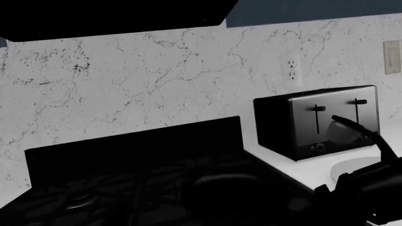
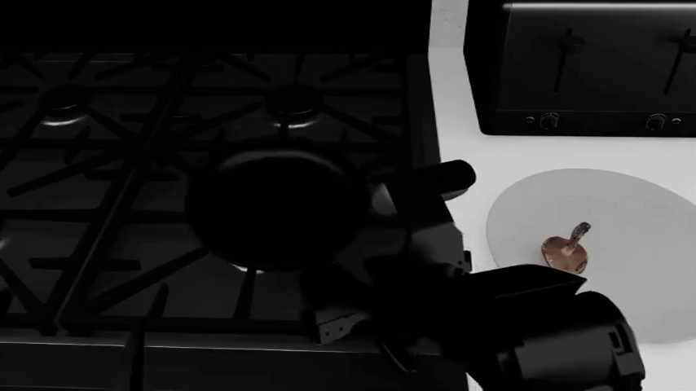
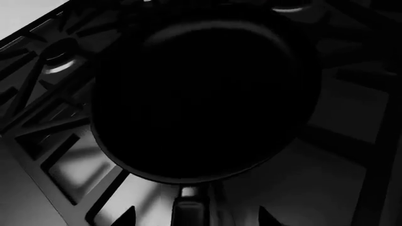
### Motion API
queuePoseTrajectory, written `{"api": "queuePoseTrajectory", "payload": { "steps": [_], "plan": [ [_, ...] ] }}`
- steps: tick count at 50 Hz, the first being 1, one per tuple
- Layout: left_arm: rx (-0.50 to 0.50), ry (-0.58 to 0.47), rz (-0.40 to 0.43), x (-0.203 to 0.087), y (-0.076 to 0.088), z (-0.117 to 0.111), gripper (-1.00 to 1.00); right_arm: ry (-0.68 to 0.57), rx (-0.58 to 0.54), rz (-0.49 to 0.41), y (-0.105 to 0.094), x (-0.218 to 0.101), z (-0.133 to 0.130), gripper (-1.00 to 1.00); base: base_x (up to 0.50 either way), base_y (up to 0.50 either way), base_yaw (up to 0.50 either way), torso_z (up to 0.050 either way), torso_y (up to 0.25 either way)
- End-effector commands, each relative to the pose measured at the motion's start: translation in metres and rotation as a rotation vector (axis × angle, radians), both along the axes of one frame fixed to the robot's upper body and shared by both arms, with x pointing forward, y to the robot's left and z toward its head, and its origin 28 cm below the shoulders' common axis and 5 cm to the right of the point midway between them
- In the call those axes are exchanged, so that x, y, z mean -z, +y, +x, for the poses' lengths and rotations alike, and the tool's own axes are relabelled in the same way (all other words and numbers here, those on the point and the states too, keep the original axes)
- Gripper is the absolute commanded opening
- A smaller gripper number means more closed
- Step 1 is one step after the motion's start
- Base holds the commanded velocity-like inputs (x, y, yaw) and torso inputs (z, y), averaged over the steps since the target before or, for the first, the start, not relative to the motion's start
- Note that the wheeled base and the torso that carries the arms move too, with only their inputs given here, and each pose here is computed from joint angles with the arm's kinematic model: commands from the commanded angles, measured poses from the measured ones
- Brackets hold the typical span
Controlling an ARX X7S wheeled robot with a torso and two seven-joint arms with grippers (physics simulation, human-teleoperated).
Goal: Pick up the pan and dump the vegetables in it onto the plate. Then return the pan to the stove.
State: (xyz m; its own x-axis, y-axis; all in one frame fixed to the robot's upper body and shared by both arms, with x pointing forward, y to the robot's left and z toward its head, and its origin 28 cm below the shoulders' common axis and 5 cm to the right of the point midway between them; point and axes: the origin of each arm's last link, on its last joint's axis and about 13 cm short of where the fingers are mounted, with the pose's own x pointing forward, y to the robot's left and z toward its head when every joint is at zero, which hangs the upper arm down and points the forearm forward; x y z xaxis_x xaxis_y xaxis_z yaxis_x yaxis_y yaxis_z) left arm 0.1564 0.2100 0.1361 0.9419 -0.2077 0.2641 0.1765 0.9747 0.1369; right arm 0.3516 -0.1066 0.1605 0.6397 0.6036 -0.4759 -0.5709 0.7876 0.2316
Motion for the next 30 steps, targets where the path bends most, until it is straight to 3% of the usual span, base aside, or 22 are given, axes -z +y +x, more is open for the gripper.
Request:
{"api": "queuePoseTrajectory", "payload": {
  "steps": [1,15,18,24,30],
  "plan": [
    [0.04,-0.004,-0.046,0.0,-0.001,-0.008,1.0,-0.013,-0.039,0.065,0.007,0.009,-0.002,1.0,0.0,0.0,0.0,0.0,0.0],
    [0.062,0.014,-0.046,0.004,-0.005,-0.003,1.0,-0.118,-0.03,0.073,0.001,-0.034,-0.028,1.0,0.0,0.0,0.0,0.0,0.0],
    [0.057,0.006,-0.051,0.003,-0.003,-0.005,1.0,-0.228,-0.036,0.06,0.005,-0.06,-0.056,1.0,0.0,0.0,0.0,0.0,0.0],
    [0.054,0.0,-0.052,0.001,-0.003,-0.005,1.0,-0.267,-0.033,0.057,0.003,-0.069,-0.068,1.0,0.0,0.0,0.0,0.0,0.0],
    [0.039,-0.006,-0.059,-0.001,-0.001,-0.005,1.0,-0.395,0.013,0.033,-0.005,-0.086,-0.097,1.0,0.0,0.0,0.0,0.0,0.0]
  ]
}}
